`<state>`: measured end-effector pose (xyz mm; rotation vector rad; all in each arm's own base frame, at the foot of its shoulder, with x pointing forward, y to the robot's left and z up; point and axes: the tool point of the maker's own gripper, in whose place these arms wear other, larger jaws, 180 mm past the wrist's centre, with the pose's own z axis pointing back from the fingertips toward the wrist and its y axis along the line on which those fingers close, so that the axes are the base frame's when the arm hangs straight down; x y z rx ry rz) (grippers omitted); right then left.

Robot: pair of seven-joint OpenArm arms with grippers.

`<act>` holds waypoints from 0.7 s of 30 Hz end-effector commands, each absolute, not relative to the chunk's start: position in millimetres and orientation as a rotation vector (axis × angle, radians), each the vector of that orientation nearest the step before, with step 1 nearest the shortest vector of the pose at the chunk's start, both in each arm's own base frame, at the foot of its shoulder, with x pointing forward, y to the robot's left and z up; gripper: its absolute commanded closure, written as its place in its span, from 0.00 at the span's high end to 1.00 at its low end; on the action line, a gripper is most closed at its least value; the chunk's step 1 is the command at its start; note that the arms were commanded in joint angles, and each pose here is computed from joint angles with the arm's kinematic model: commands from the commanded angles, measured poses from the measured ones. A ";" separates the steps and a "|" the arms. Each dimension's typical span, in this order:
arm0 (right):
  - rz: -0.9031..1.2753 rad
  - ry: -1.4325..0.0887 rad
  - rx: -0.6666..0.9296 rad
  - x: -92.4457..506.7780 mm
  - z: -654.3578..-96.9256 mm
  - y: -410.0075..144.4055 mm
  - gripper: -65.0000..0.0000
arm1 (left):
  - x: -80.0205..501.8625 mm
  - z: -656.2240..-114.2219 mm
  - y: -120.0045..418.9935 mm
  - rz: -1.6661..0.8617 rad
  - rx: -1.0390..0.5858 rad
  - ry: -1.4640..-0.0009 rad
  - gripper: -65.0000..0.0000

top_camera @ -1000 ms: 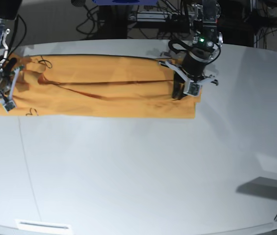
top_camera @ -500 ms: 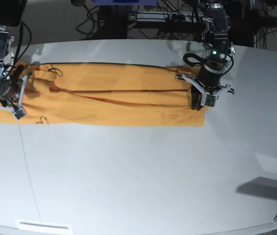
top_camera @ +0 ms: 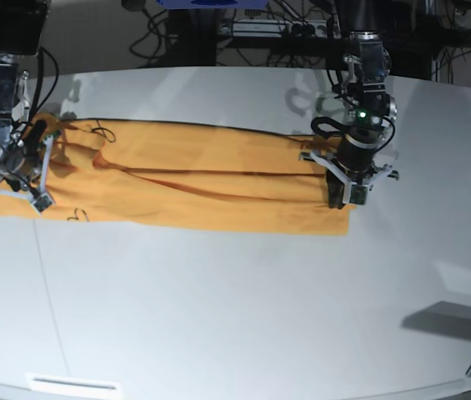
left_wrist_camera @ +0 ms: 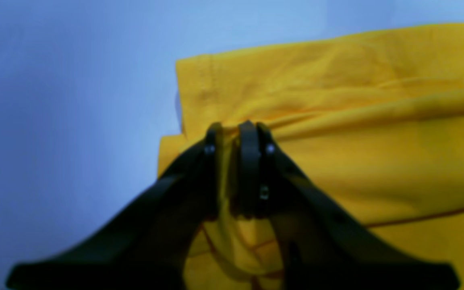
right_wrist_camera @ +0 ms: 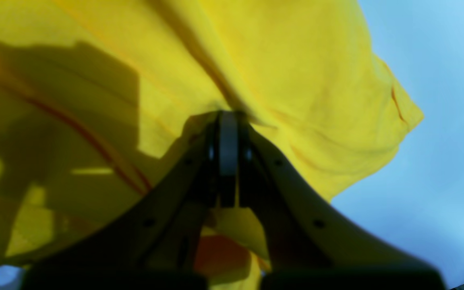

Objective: Fold the T-shirt properly
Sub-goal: 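Open the left gripper and raise it away from the strip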

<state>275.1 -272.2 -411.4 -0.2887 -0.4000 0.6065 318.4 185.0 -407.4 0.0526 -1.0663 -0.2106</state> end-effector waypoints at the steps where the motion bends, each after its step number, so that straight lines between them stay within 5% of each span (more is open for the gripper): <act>1: 0.613 -0.431 -0.294 284.5 -402.5 -272.9 0.00 | 312.9 -416.5 185.8 -0.240 0.070 -1.004 0.11; 17: 0.613 -0.420 -0.291 280.1 -405.4 -273.3 0.00 | 305.8 -332.9 205.0 -0.186 0.167 -1.092 0.12; 21: 0.614 -0.413 -0.288 277.0 -407.5 -273.3 0.00 | 292.3 -310.2 256.7 -0.012 0.211 -1.088 0.26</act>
